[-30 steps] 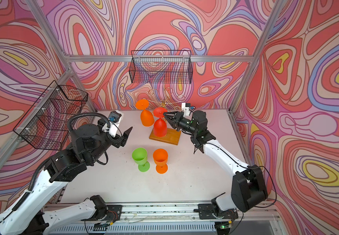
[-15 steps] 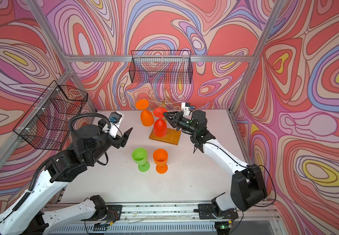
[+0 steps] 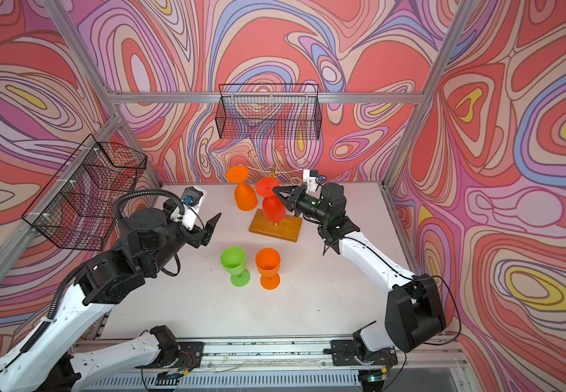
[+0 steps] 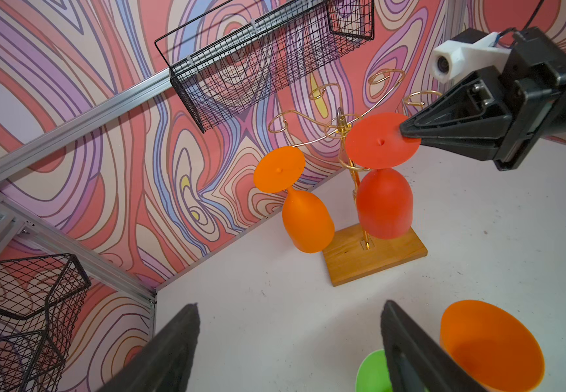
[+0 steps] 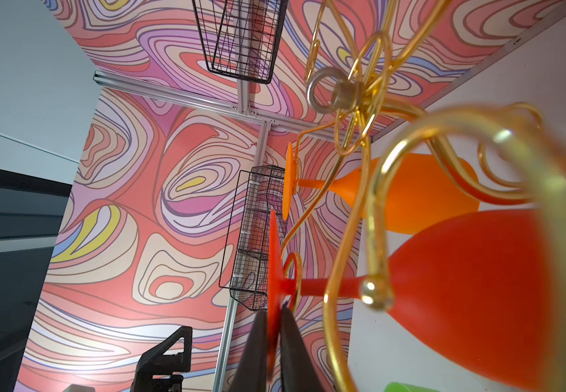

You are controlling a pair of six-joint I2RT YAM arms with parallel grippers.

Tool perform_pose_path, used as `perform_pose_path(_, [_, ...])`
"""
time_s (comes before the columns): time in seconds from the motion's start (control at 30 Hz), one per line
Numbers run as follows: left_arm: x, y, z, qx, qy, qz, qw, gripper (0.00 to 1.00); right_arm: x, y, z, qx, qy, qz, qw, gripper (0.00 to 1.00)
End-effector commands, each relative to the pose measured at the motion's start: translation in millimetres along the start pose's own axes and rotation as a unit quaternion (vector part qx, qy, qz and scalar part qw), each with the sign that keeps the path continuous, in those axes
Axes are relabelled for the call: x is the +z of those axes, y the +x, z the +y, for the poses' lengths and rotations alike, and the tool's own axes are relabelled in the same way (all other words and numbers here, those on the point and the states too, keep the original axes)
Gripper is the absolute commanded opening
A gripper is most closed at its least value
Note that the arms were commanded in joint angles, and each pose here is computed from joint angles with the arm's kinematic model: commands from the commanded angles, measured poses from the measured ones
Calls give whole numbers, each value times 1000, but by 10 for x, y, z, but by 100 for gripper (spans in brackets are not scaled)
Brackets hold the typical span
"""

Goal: Take the wine glass off the wine glass rack
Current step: Pick up the wine glass from the wine glass rack.

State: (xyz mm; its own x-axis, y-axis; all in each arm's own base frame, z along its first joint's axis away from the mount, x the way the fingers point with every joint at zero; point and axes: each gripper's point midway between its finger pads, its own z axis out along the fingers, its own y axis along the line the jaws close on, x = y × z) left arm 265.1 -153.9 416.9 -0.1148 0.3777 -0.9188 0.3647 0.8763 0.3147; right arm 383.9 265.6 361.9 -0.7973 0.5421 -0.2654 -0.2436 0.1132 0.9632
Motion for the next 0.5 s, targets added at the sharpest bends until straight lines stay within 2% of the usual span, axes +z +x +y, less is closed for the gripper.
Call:
perform_pose_path(0.0, [-36,11,36,8,-8,-2,1000,83,48,-15,86,-11,-11,1,1000,4])
perform_pose_path(0.2, [-35,2,32,8,-7,-2,1000,83,53,-20,85,-9,-11,0,1000,0])
perform_pose_path(0.47, [-12,15,21,11,-6,1,1000,84,66,-28,150,-10,-7,6,1000,0])
